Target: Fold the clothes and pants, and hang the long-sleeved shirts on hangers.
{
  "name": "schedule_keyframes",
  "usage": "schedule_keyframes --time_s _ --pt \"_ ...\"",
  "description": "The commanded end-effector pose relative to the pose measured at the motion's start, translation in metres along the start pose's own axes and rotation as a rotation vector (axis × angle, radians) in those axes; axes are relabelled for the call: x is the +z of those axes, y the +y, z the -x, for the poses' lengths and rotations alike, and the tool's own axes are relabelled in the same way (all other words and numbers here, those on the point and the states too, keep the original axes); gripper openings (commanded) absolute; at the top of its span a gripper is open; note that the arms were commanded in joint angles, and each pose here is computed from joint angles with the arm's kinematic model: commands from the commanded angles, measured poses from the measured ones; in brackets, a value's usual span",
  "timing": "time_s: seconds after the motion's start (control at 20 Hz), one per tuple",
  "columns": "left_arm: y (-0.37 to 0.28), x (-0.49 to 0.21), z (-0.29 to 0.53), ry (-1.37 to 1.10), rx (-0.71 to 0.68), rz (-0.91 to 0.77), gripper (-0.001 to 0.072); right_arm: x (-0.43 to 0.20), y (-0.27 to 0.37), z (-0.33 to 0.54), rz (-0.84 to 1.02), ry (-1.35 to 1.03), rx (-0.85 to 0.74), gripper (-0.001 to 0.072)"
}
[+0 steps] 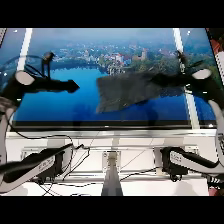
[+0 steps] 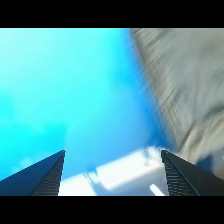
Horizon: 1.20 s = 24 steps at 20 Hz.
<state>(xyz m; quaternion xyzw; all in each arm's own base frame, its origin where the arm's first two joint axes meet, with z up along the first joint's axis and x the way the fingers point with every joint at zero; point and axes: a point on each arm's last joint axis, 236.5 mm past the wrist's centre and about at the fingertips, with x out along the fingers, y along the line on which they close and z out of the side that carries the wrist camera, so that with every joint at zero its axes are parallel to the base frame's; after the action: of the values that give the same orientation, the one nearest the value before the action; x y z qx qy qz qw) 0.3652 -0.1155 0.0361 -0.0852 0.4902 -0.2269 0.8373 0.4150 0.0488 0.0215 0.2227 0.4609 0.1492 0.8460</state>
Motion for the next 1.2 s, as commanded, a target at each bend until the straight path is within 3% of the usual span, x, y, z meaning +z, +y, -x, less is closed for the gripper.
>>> schedule_keyframes --time_s 0.0,0.25,0.5,0.75,0.8,0.85,0.9,1.05,1.1,1.15 --pt "-0.011 0.050 0.068 -0.186 0.085 -0.132 0.0694 0.058 -0.088 0.108 -0.174 -0.282 -0.315 0.0039" --pt "-0.040 0.058 0.121 -0.322 0.095 -0.198 0.0694 -0.018 -0.221 0.234 -0.621 -0.324 -0.668 0.0039" --pt "-0.046 0.059 0.133 -0.351 0.097 -0.212 0.0694 -0.118 -0.275 0.298 -1.058 -0.330 -0.813 0.0039" --pt "-0.045 0.059 0.132 -0.349 0.097 -0.211 0.0695 -0.138 -0.286 0.312 -1.064 -0.305 -0.894 0.0044" --pt "-0.045 0.059 0.132 -0.349 0.097 -0.211 0.0695 -0.137 -0.288 0.314 -1.057 -0.316 -0.902 0.0170" --pt "-0.045 0.059 0.132 -0.350 0.097 -0.211 0.0695 -0.133 -0.290 0.316 -1.048 -0.337 -0.906 0.0524" --pt "-0.045 0.059 0.132 -0.350 0.097 -0.211 0.0695 -0.128 -0.290 0.315 -1.040 -0.350 -0.897 0.0689" --pt "-0.045 0.059 0.132 -0.349 0.097 -0.211 0.0695 -0.097 -0.283 0.294 -0.920 -0.349 -0.863 0.0681" --pt "-0.045 0.059 0.132 -0.350 0.098 -0.211 0.0694 -0.079 -0.275 0.275 -0.824 -0.321 -0.835 0.0649" --pt "-0.045 0.059 0.132 -0.349 0.097 -0.211 0.0695 -0.061 -0.263 0.254 -0.725 -0.288 -0.804 0.0556"
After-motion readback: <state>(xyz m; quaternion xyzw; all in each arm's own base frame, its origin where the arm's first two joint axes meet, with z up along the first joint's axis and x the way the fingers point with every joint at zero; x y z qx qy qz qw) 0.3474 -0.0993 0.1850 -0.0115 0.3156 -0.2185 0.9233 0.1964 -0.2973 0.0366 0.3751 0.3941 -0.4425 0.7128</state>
